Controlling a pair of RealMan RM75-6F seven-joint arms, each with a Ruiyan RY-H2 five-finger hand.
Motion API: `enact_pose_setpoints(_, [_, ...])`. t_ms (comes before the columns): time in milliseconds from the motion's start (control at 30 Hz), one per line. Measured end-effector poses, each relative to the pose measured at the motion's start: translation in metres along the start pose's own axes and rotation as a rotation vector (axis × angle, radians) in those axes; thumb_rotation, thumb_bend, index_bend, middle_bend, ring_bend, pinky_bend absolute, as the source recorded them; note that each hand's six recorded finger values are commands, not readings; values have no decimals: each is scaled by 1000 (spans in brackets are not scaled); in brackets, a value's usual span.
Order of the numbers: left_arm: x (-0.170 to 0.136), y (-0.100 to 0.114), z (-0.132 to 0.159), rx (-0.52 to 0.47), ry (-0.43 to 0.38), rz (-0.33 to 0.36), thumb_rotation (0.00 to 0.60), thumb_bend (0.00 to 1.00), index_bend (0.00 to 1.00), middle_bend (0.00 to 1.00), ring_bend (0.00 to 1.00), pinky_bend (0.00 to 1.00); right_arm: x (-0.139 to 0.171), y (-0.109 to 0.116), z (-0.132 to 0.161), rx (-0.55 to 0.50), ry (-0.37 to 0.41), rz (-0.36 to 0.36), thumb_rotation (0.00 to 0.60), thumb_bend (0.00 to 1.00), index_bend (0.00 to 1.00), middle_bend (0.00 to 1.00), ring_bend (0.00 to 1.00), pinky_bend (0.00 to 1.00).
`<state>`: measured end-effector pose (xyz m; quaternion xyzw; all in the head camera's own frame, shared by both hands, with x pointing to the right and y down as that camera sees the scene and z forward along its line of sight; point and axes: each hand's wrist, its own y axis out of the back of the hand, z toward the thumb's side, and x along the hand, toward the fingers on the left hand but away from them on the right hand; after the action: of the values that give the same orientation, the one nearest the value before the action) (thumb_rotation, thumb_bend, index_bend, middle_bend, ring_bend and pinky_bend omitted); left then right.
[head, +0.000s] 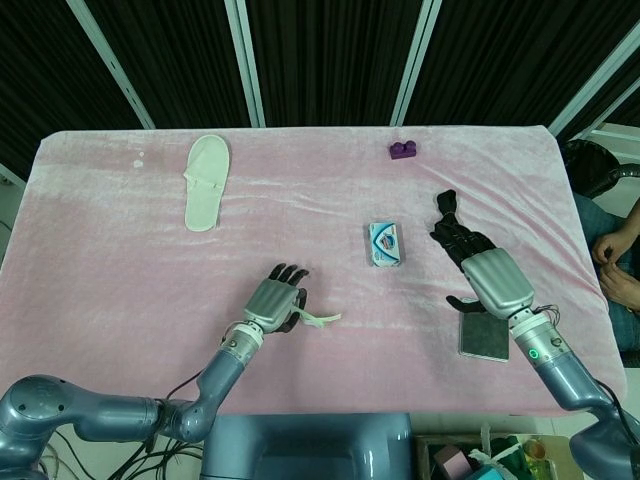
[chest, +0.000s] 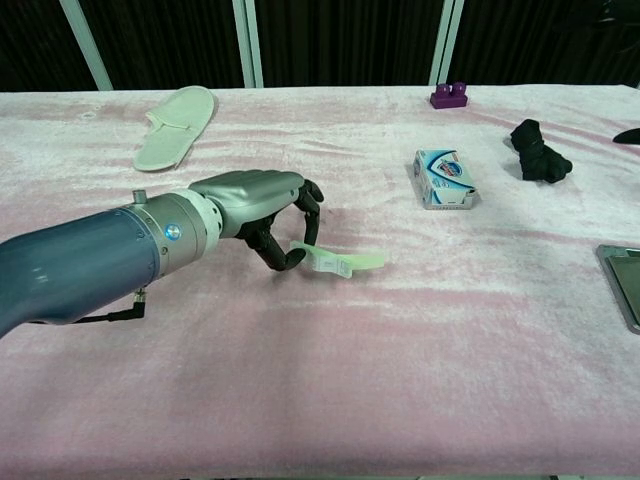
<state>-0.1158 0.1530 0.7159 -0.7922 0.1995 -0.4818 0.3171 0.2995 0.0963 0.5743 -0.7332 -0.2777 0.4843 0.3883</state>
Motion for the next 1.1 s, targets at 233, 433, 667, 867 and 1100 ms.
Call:
enact_pose_setpoints(233, [-1, 24, -5, 34, -26, 152, 600, 500, 566, 100, 0, 0, -13, -2, 12, -53, 23, 60, 600, 191, 1, 0, 0, 127])
enact_pose_setpoints(433, [3, 44, -15, 62, -20, 255, 600, 500, 567, 102, 0, 0, -26, 0, 32, -134, 59, 120, 600, 191, 50, 0, 0, 127])
enact_pose_setpoints(667, [9, 62, -9, 81, -38, 310, 600, 497, 567, 102, 0, 0, -40, -1, 50, -204, 78, 205, 600, 190, 89, 0, 0, 127])
enact_pose_setpoints(867, [12, 68, -5, 83, -46, 319, 600, 497, 568, 103, 0, 0, -57, -7, 69, -248, 88, 279, 600, 191, 125, 0, 0, 128])
enact_pose_setpoints(1100, [13, 71, 0, 77, -52, 320, 600, 497, 573, 109, 0, 0, -78, -20, 99, -245, 124, 304, 600, 211, 170, 0, 0, 127])
